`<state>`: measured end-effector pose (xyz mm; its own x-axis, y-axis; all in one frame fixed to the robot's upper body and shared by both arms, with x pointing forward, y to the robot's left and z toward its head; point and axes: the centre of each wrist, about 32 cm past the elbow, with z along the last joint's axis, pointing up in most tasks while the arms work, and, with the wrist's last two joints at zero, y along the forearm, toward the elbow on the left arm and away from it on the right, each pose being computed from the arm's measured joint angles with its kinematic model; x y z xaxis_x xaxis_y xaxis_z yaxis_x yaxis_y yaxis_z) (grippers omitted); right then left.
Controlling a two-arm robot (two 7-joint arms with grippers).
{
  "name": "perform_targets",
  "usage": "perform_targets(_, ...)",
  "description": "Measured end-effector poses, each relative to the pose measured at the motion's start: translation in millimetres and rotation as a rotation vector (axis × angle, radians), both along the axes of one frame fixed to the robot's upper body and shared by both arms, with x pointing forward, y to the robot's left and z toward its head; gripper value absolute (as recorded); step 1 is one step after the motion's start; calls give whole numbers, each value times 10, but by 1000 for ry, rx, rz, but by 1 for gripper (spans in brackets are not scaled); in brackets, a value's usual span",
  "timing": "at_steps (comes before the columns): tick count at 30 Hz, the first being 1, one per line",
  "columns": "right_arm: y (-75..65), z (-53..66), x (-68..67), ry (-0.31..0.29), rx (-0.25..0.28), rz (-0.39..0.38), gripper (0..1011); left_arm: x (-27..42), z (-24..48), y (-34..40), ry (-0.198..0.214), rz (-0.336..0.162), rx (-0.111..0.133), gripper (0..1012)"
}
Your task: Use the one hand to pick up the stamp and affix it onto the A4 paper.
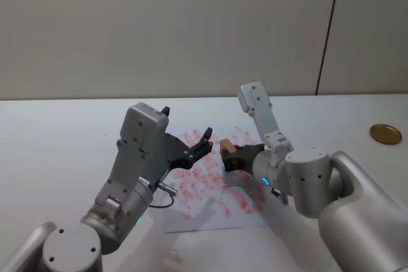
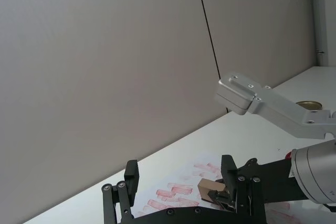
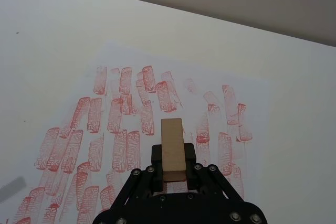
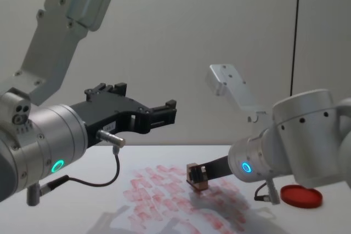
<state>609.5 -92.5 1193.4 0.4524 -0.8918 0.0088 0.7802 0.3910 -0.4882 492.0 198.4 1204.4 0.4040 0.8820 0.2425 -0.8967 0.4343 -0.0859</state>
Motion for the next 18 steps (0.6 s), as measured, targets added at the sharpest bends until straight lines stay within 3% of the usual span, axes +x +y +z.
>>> perform_targets(18, 34, -44, 87, 51, -7, 20, 218, 0, 0, 0, 0, 0, 0, 993)
